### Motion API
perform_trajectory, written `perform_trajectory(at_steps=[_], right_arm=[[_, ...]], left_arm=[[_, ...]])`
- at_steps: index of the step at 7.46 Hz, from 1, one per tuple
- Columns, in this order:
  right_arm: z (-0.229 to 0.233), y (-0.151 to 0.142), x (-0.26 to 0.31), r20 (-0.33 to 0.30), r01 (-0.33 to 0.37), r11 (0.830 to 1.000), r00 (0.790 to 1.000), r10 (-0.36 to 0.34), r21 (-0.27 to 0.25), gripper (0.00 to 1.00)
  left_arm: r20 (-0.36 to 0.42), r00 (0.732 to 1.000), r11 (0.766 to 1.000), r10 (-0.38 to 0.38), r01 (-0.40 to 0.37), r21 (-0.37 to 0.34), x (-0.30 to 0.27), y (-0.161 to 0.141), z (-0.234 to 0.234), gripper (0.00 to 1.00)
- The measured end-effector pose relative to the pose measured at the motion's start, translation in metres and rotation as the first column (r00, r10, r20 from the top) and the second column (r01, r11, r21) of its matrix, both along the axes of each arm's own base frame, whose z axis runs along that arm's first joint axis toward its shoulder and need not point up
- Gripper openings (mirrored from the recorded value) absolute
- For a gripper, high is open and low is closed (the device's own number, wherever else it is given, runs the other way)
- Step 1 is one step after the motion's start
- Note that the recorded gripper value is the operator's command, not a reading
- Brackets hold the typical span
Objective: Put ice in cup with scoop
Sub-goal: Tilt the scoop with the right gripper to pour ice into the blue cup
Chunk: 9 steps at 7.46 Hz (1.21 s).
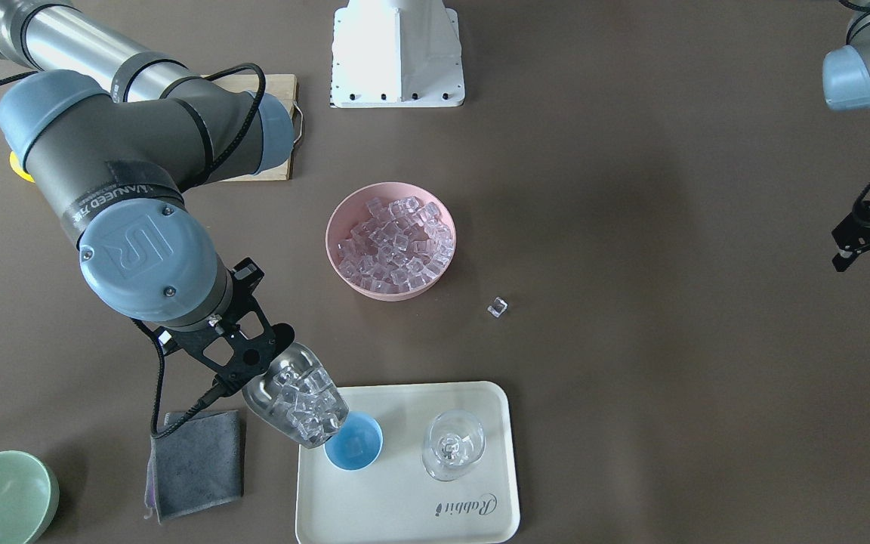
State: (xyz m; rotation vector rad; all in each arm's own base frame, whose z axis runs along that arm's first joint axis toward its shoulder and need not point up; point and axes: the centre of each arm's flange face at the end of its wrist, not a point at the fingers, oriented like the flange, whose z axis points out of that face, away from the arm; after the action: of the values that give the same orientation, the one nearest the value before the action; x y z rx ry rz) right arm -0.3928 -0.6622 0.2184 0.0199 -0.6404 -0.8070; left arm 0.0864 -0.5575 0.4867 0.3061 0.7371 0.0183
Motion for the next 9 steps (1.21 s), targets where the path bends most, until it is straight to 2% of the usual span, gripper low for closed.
perform_trajectory(at_steps=[2,4,6,7,9], right_arm=[[-0.005,-0.011,0.003,-0.008,-0.002,1.000,1.000,0.002,-0.010,0.00],[-0.010,-0.016,0.001,-0.030,-0.002,1.000,1.000,0.001,-0.027,0.00],[-0.011,-0.023,-0.004,-0.053,0.014,0.999,0.998,-0.015,-0.033,0.00],[-0.014,-0.024,-0.005,-0.061,0.017,0.999,0.998,-0.020,-0.038,0.00],[-0.022,-0.025,-0.005,-0.076,0.020,0.999,0.997,-0.023,-0.041,0.00]], left_arm=[[0.027,0.997,0.994,-0.076,0.078,-0.082,-0.047,0.013,0.044,0.98],[0.051,0.994,0.984,-0.101,0.108,-0.144,-0.064,0.023,0.079,0.98],[0.059,0.994,0.979,-0.095,0.104,-0.175,-0.068,0.025,0.098,0.98],[0.054,0.996,0.984,-0.073,0.081,-0.160,-0.076,0.026,0.098,0.98],[0.032,0.999,0.983,-0.032,0.037,-0.180,-0.096,0.023,0.094,0.98]])
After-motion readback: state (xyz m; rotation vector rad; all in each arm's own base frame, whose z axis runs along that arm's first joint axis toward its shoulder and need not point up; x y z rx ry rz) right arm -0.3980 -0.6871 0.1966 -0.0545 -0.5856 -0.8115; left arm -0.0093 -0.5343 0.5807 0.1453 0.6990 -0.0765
